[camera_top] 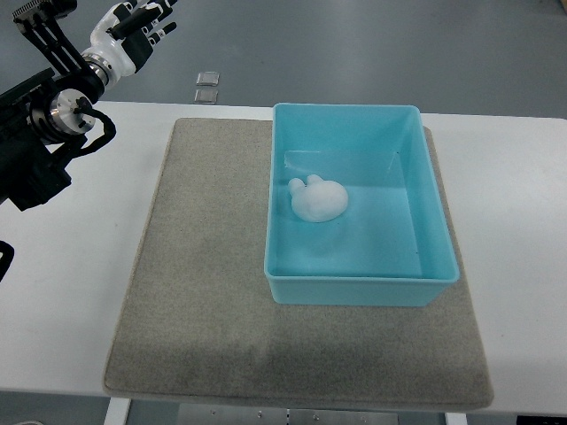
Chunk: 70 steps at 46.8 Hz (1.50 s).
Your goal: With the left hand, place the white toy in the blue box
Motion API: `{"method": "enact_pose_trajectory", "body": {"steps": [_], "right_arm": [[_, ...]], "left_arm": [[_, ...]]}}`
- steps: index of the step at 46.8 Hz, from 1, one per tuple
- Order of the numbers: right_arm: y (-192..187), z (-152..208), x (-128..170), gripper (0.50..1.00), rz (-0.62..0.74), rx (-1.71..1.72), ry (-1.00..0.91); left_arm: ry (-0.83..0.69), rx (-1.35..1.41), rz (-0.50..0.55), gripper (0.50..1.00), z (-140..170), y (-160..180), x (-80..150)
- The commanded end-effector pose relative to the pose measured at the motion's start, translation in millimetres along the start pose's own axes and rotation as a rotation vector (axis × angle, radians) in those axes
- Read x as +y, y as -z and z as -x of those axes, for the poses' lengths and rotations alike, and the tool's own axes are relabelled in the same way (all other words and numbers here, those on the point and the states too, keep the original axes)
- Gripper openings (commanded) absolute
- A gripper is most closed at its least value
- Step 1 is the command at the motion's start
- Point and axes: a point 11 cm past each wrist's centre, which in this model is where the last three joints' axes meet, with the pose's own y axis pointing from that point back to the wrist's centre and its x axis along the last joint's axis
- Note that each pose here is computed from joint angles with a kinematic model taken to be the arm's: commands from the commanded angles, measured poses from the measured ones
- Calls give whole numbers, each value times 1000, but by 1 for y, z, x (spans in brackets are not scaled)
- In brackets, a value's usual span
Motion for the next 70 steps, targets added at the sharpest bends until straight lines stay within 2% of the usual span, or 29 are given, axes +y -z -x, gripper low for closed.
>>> {"method": "enact_pose_trajectory", "body": {"steps": [1, 8, 11, 29, 64, 70], "right_arm": [[0, 0, 0, 936, 0, 0, 0], [0, 0, 0, 936, 0, 0, 0], [0, 0, 0, 936, 0, 0, 0], [0, 0, 0, 936, 0, 0, 0], [0, 1, 0, 936, -1, -5, 8], [3, 25, 0, 936, -8, -23, 93]], "left_arm": [[34, 14, -6, 960, 3, 5, 1], [70, 35, -6, 966, 7, 14, 2], [76, 37, 7, 990, 9, 16, 2], [56, 72, -19, 990, 11, 49, 6], [31, 80, -21, 992, 5, 55, 7], [27, 83, -24, 992, 3, 57, 9]]}}
